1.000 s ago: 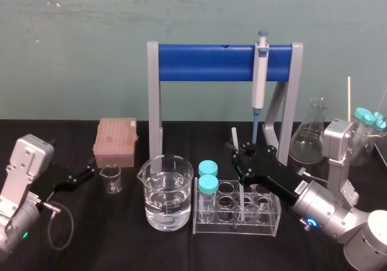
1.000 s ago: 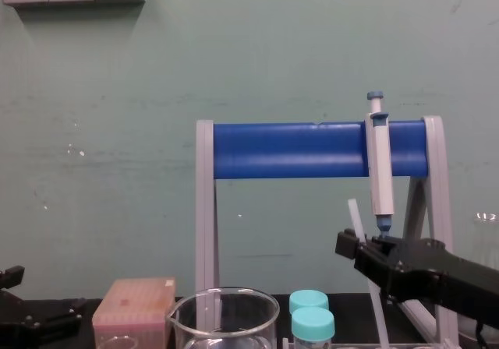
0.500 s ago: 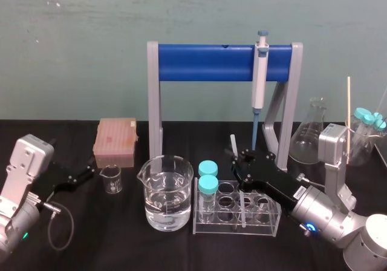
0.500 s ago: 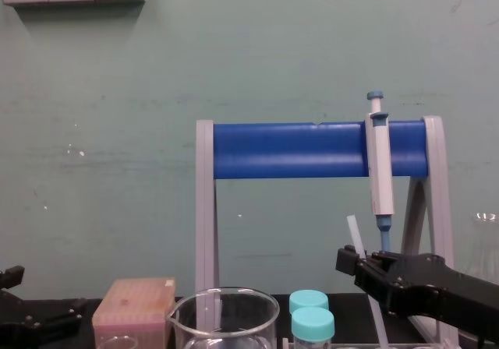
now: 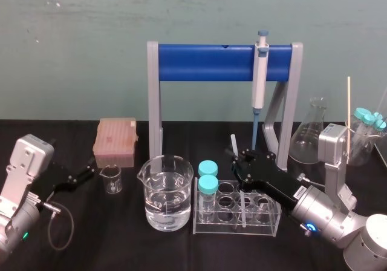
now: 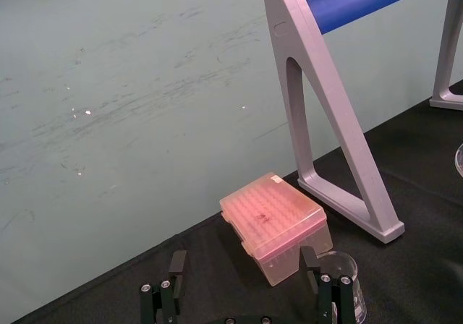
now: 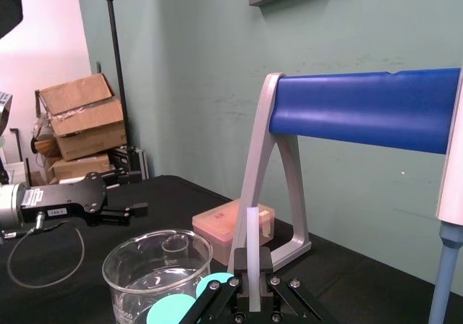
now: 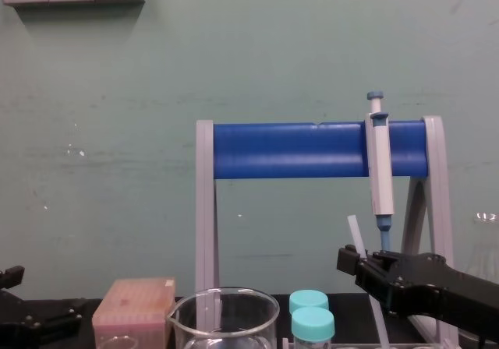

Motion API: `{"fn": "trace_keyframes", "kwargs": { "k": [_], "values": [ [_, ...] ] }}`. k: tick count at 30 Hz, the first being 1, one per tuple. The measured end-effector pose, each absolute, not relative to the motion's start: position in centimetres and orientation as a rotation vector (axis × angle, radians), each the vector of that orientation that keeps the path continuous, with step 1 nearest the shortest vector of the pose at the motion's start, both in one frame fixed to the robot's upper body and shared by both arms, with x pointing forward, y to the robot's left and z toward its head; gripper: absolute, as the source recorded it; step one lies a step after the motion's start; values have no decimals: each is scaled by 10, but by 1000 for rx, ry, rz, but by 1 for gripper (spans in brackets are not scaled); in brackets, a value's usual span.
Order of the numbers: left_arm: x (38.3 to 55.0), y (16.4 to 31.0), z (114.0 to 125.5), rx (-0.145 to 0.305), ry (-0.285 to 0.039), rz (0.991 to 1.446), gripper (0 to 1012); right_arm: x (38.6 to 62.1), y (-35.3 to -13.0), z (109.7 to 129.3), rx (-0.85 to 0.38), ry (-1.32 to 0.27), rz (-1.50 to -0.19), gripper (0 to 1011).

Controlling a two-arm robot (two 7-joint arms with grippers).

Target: Pick up the stirring rod with one hand, then place it down.

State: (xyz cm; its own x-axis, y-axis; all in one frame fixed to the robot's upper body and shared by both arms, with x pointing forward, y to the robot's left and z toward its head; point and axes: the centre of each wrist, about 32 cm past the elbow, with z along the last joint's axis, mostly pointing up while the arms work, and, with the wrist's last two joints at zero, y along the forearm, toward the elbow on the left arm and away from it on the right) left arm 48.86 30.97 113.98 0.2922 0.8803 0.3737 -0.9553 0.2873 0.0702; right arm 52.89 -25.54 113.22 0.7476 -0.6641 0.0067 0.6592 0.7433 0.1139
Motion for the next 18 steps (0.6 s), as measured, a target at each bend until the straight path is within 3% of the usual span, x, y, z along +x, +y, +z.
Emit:
{"fn": "trace_keyframes", "kwargs": {
  "k": [3,6,18],
  "values": [
    [489,310,1140,304,-285,1248,1000,529,-255,1132,107,-48,-725,75],
    [489,310,1140,305,-285,1248,1000,529,-255,1132,107,-48,-725,149],
    [489,310,1140,304,-285,1248,1000,529,-255,1132,108,-48,-724,548]
  ]
}}
